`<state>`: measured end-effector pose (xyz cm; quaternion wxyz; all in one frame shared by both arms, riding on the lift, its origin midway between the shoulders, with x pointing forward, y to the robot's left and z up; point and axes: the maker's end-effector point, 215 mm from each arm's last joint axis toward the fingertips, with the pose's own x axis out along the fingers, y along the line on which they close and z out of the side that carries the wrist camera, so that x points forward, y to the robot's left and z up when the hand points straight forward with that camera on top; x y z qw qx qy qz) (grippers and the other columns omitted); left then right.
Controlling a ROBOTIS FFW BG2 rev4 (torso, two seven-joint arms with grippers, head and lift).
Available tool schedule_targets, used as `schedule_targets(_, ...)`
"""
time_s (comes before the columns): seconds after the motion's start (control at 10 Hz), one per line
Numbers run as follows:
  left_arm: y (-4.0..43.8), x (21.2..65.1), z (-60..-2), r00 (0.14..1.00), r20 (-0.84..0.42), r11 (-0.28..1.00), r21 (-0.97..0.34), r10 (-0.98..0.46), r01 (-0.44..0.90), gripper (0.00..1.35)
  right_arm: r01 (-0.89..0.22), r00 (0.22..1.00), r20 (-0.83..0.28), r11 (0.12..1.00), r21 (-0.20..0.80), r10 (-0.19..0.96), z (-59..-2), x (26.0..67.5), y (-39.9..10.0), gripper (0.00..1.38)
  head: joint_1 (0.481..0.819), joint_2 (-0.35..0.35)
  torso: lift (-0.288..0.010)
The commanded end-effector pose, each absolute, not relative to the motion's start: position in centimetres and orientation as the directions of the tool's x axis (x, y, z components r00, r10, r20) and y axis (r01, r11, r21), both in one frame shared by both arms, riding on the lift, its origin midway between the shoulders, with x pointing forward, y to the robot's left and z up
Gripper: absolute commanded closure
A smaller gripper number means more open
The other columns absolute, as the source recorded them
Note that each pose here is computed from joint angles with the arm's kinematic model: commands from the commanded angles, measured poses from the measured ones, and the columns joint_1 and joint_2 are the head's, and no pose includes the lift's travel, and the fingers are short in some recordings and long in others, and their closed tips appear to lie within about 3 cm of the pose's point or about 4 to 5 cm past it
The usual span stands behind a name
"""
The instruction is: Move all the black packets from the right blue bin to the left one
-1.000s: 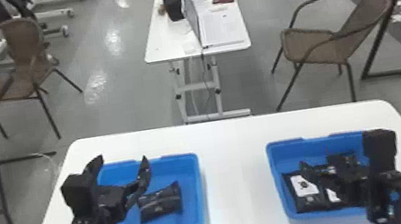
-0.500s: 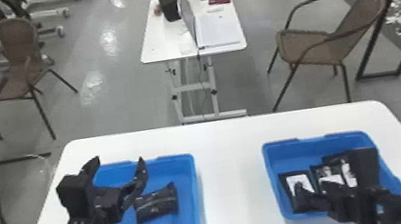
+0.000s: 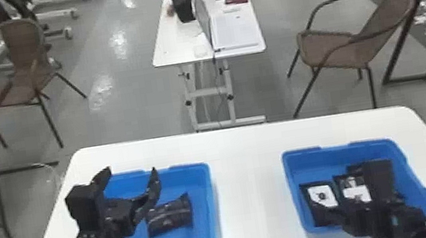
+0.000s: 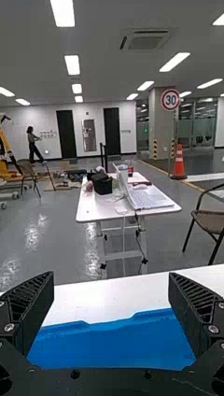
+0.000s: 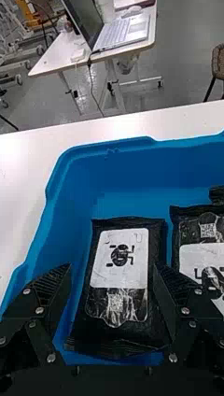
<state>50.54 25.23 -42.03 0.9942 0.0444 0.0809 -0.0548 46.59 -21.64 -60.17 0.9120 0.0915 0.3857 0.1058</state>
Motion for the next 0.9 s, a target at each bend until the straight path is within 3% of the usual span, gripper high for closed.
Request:
schedule_targets(0.0,25.2,50.5,-42.2,0.980,-0.169,0.991,0.074,-0.101,0.115,0.12,-0.110,0.662,-0.703,0.961,0.253,0.261,-61.3,46.1,-21.5,0.40,0.695,0.041,0.000)
schedule_targets(0.3,25.5,50.5,-42.4,0.979,-0.178,0.992,0.061,-0.096,0.109,0.12,-0.069,0.612,-0.753,0.965,0.254,0.242,-63.5,45.1,-21.9,0.44,0.695,0.042,0.000)
schedule_targets(0.5,25.5,50.4,-42.5,0.979,-0.181,0.992,0.059,-0.096,0.108,0.12,-0.069,0.609,-0.754,0.963,0.259,0.246,-63.4,45.5,-22.0,1.00,0.695,0.041,0.000)
schedule_targets(0.6,25.6,50.4,-42.6,0.979,-0.182,0.993,0.059,-0.095,0.107,0.12,-0.071,0.625,-0.739,0.962,0.265,0.250,-62.9,45.8,-21.8,1.15,0.695,0.040,0.000)
schedule_targets(0.8,25.5,50.4,-42.6,0.979,-0.182,0.993,0.057,-0.095,0.107,0.12,-0.078,0.652,-0.713,0.959,0.272,0.256,-61.3,46.5,-21.4,1.15,0.695,0.044,0.000)
